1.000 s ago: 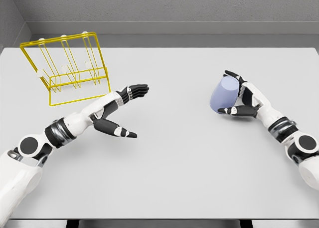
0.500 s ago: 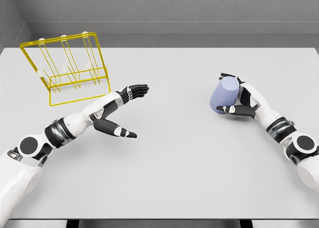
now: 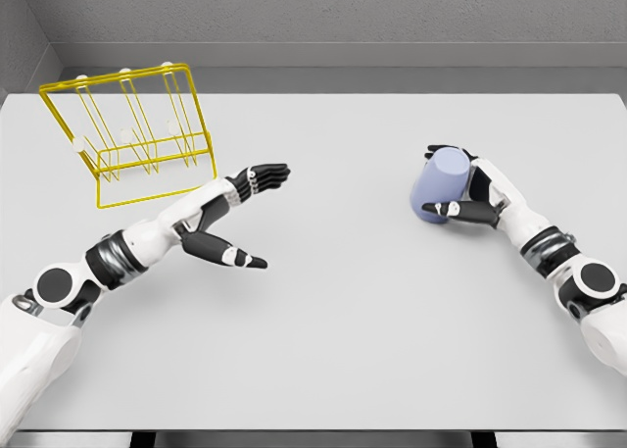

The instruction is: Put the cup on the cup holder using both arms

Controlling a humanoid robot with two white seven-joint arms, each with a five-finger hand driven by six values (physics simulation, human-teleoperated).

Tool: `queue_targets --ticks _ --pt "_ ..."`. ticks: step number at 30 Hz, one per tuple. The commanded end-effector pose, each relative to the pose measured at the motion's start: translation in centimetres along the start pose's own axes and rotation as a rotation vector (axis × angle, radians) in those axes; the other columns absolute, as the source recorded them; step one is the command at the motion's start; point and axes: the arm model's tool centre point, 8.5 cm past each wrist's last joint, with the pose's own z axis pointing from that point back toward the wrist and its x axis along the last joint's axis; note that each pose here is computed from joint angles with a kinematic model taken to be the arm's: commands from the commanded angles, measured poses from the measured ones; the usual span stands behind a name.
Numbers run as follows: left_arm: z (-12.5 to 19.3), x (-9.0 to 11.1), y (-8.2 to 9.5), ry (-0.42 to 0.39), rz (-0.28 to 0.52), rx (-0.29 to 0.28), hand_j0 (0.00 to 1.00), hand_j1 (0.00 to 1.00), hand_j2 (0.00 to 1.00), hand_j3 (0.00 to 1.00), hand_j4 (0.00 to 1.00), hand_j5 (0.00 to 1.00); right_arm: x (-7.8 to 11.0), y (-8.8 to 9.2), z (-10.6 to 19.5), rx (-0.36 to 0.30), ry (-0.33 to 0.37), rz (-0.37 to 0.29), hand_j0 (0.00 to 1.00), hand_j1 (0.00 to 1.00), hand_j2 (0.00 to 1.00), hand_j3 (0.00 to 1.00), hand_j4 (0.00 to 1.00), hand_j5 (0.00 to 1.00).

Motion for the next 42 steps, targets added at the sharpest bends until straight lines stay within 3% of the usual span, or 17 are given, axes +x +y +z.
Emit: queue_targets --ticks 1,9,15,21,42 --pt "0.0 0.1 0.1 -0.005 0.012 0.008 1.00 1.00 1.00 1.00 1.00 1.00 0.5 0.2 -0.1 0.013 -0.015 0.000 0.76 0.76 0.76 0.76 0.76 0.76" --pt "-0.1 0.0 0.0 -0.008 0.019 0.009 1.00 1.00 1.00 1.00 1.00 1.00 2.0 0.8 -0.5 0.042 -0.067 0.009 0.75 0.75 0.75 0.75 0.75 0.75" --pt "-0.1 0.0 0.0 -0.008 0.016 0.009 1.00 1.00 1.00 1.00 1.00 1.00 3.2 2.2 -1.0 0.082 -0.105 0.000 0.75 0.75 0.75 0.75 0.75 0.75" --pt "-0.1 0.0 0.0 -0.005 0.012 0.006 1.00 1.00 1.00 1.00 1.00 1.00 3.1 4.6 -1.3 0.156 -0.110 -0.015 0.75 0.75 0.75 0.75 0.75 0.75" --pt "0.0 -0.8 0.3 0.006 0.032 0.034 1.00 1.00 1.00 1.00 1.00 1.00 2.3 12.6 -4.0 0.290 -0.143 -0.098 0.76 0.76 0.76 0.76 0.76 0.76"
